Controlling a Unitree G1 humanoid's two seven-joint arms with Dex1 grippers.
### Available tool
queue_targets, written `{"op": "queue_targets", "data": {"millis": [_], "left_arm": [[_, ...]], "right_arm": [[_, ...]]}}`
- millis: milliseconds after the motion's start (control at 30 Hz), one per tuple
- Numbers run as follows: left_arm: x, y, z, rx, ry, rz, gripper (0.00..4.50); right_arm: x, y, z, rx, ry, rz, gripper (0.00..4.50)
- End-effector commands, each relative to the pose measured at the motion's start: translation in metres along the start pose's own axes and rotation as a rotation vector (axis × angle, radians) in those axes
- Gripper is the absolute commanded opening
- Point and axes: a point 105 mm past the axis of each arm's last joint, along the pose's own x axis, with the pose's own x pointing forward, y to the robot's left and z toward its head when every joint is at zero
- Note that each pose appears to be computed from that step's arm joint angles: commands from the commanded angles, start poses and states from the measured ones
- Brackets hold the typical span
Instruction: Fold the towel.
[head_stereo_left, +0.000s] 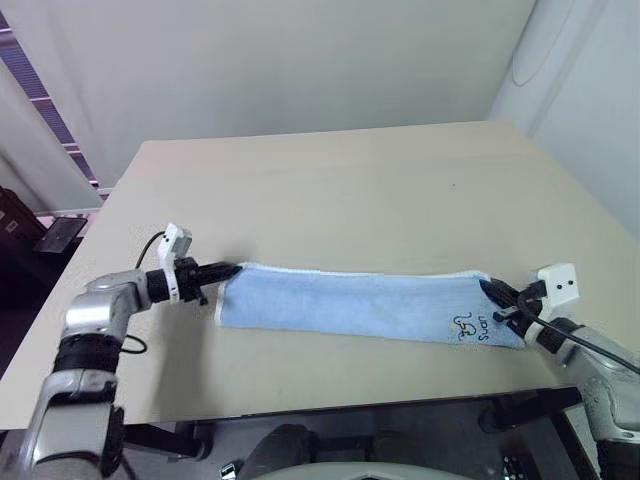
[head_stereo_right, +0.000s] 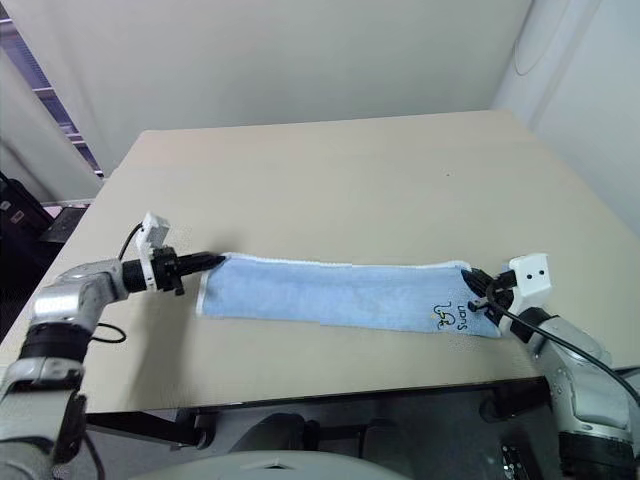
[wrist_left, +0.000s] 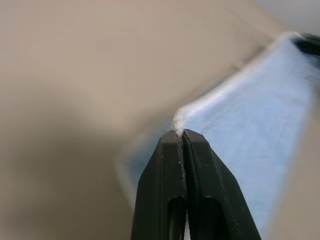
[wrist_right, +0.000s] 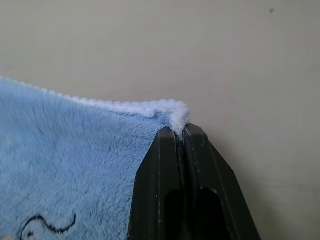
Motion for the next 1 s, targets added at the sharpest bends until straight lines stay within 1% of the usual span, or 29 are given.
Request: {"op": "queue_targets", "data": {"millis": [33,133,200,233,267,300,400,433,467,500,533,633,667,700,833,967,1000], "left_arm": [[-0.002,0.001,0.003,0.037,0.026,-0.011,0.04],[-0.005,-0.010,-0.007,0.031,0.073,-0.089,0.04],[-0.007,-0.012,-0.010,0.029,0.083,-0.106,0.04],[-0.007,-0.012,-0.011,0.018,0.077,-0.104,0.01],[-0.007,-0.013,-0.010,0.008,0.067,-0.110,0.23],[-0.007,-0.015,-0.010,-0.009,0.062,-0.121,0.50],[-0.004,-0.013,-0.006,-0.008,0.042,-0.098,1.34],[-0.004,-0.013,-0.006,-0.006,0.043,-0.095,1.69],[-0.004,-0.011,-0.004,-0.003,0.036,-0.082,2.17],[-0.004,-0.007,-0.002,0.008,0.026,-0.057,2.46],[-0.005,-0.004,0.001,0.015,0.019,-0.038,2.90],[-0.009,0.010,0.006,0.048,-0.004,0.051,3.98],[-0.010,0.017,0.009,0.040,-0.020,0.102,4.34],[-0.012,0.021,0.011,0.042,-0.030,0.130,4.47],[-0.018,0.019,0.023,0.037,-0.087,0.102,4.47],[-0.014,-0.006,0.040,0.042,-0.130,-0.041,4.47],[-0.012,-0.014,0.042,0.041,-0.128,-0.081,4.47]], "right_arm": [[0.004,0.005,0.006,-0.006,-0.011,0.022,0.00],[0.005,0.008,0.000,0.011,0.033,0.033,0.00],[0.005,0.011,-0.001,0.031,0.047,0.047,0.00],[0.007,0.011,-0.002,0.057,0.065,0.043,0.24],[0.008,0.012,-0.001,0.079,0.073,0.040,0.51],[0.009,0.015,0.000,0.091,0.081,0.056,0.75],[0.012,0.019,0.006,0.088,0.084,0.068,1.71],[0.012,0.018,0.009,0.086,0.078,0.063,2.07],[0.013,0.017,0.012,0.082,0.070,0.055,2.54],[0.013,0.014,0.015,0.081,0.061,0.046,2.82],[0.012,0.012,0.019,0.085,0.044,0.039,3.25],[0.005,-0.001,0.036,0.143,-0.036,-0.020,4.34],[0.002,-0.005,0.039,0.195,-0.043,-0.027,4.50],[-0.002,-0.008,0.040,0.233,-0.046,-0.026,4.50],[-0.024,-0.012,0.041,0.462,-0.031,0.021,4.50],[-0.054,-0.005,0.045,0.703,-0.038,0.134,4.50],[-0.062,0.001,0.042,0.769,-0.007,0.188,4.50]]}}
